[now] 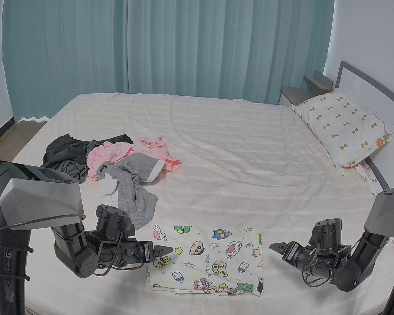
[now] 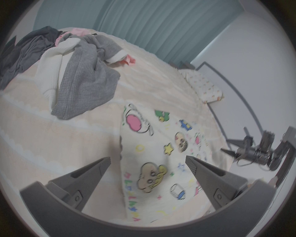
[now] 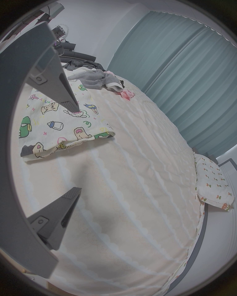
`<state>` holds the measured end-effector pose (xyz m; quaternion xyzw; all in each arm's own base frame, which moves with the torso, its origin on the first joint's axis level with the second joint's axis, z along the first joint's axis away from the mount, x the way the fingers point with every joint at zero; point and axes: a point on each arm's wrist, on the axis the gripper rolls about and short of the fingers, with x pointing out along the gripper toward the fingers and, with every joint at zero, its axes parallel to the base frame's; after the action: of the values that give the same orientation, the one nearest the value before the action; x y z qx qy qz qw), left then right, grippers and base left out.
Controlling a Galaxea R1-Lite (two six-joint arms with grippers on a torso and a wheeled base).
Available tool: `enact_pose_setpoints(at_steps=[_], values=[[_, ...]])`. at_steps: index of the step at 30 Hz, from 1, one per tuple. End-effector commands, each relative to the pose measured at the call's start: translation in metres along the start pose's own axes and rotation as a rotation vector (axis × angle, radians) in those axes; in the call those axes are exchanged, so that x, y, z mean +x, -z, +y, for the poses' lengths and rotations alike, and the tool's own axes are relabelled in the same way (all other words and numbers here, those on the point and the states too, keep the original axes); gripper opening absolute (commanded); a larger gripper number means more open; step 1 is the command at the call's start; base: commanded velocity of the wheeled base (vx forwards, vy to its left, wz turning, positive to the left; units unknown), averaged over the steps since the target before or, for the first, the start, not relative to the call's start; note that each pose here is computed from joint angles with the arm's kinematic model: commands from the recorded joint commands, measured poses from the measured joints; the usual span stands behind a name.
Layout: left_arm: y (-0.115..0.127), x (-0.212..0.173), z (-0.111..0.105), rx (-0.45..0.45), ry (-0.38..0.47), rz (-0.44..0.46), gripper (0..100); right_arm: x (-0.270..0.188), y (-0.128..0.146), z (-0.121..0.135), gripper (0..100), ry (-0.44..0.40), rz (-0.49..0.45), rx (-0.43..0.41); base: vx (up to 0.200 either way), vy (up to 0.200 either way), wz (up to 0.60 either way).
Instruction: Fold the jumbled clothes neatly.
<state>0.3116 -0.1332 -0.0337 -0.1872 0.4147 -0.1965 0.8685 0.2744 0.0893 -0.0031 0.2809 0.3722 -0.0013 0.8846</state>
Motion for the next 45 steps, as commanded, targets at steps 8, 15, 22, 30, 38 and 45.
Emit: enact_pose_setpoints(at_steps=[8, 15, 22, 30, 38, 45], values=[[-0.012, 0.038, -0.009, 0.040, -0.058, 0.034, 100, 0.000, -0.001, 0.000, 100, 0.001, -0.006, 0.002, 0.000, 0.000, 0.00], [-0.014, 0.048, -0.014, 0.064, -0.065, 0.058, 100, 0.000, -0.002, 0.000, 100, -0.001, -0.009, 0.002, 0.000, 0.000, 0.00], [-0.013, 0.053, -0.023, 0.080, -0.063, 0.053, 0, -0.002, -0.002, -0.001, 100, -0.028, -0.042, -0.006, 0.000, 0.000, 0.00], [-0.012, 0.052, -0.022, 0.077, -0.078, 0.045, 0, 0.015, -0.009, -0.011, 100, -0.104, 0.043, -0.042, 0.000, 0.000, 0.00], [-0.012, 0.052, -0.022, 0.077, -0.077, 0.044, 0, 0.064, -0.005, -0.020, 100, -0.116, 0.211, -0.236, 0.000, 0.000, 0.00], [-0.012, 0.052, -0.022, 0.070, -0.077, 0.042, 0, 0.086, -0.005, 0.009, 100, -0.106, 0.311, -0.317, 0.000, 0.000, 0.00]])
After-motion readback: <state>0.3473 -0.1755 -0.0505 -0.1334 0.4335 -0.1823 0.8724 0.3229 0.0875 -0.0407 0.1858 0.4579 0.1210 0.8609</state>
